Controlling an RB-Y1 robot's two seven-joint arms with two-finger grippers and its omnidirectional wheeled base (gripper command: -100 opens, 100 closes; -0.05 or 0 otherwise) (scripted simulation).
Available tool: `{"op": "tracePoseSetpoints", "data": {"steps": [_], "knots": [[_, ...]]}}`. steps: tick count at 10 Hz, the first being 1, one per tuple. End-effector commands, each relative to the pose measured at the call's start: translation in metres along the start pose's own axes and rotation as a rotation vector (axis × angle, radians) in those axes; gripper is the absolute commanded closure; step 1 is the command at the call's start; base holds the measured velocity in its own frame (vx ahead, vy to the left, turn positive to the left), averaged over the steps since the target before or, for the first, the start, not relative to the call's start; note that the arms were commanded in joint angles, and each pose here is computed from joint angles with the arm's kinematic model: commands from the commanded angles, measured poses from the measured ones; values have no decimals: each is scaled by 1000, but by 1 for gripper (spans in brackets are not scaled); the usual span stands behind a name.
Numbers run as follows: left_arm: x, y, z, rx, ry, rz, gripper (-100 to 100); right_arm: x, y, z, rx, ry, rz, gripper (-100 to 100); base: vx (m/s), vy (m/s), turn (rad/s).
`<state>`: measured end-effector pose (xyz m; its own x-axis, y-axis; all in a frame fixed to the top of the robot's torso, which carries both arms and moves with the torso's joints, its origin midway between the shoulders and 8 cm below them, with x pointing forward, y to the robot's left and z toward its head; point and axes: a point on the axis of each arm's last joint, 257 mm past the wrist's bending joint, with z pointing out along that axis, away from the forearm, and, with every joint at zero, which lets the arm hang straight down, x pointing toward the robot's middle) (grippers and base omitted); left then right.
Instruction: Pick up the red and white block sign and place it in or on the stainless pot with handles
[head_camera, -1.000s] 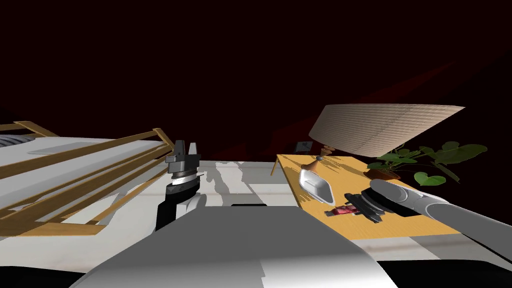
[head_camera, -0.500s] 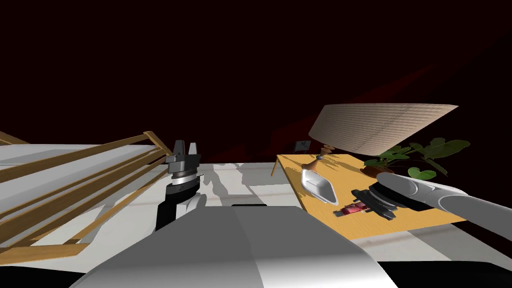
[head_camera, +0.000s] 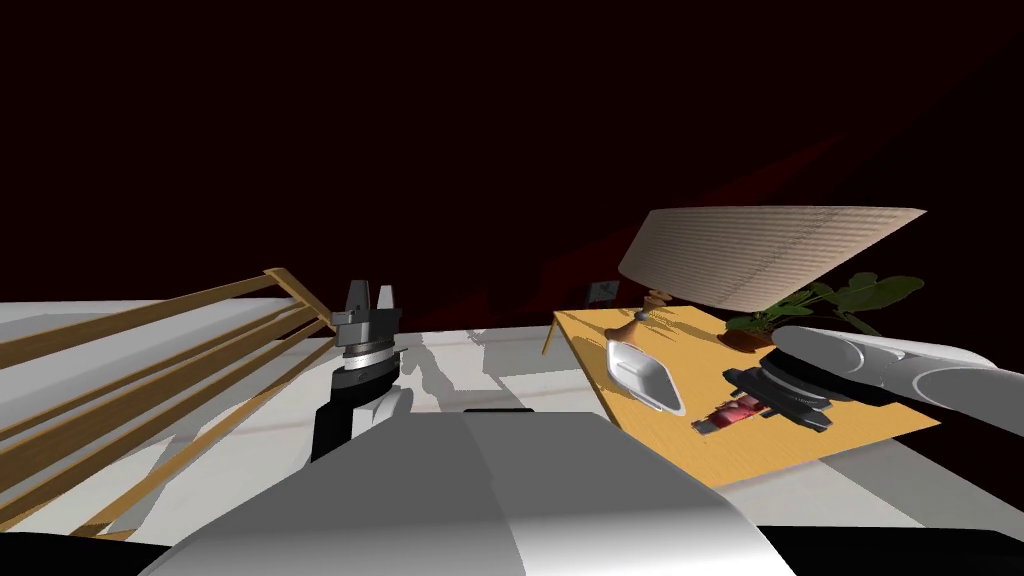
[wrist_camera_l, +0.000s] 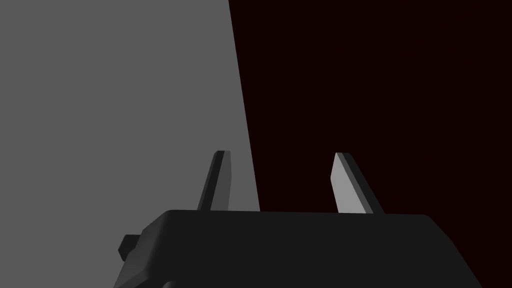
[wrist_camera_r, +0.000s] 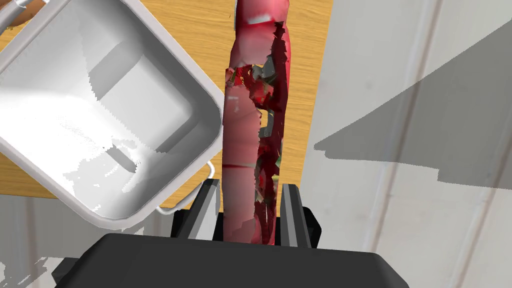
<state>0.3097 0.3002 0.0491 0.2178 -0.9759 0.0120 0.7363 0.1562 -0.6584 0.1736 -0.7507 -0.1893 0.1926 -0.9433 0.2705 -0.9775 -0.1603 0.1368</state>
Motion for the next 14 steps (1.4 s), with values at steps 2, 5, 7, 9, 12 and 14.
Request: {"op": "tracePoseSetpoints", "data": {"steps": [2, 5, 7, 9, 12, 14], "knots": [[0, 0, 0, 0, 0, 0, 0, 16, -1, -28, -6, 41, 7, 100, 86, 7, -26], [0, 0, 0, 0, 0, 0, 0, 14, -7, -37, 12, 24, 58, 100, 79, -48, 61], [0, 0, 0, 0, 0, 0, 0, 8, -12, -38, 22, 1, 92, 100, 59, -47, 82], [0, 0, 0, 0, 0, 0, 0, -1, -18, -38, 31, -29, 127, 100, 17, -50, 93], [0, 0, 0, 0, 0, 0, 0, -15, -26, -37, 39, -74, 177, 100, 3, -63, 112], [0, 0, 0, 0, 0, 0, 0, -24, -30, -37, 40, -102, 205, 100, -2, -53, 102]]}}
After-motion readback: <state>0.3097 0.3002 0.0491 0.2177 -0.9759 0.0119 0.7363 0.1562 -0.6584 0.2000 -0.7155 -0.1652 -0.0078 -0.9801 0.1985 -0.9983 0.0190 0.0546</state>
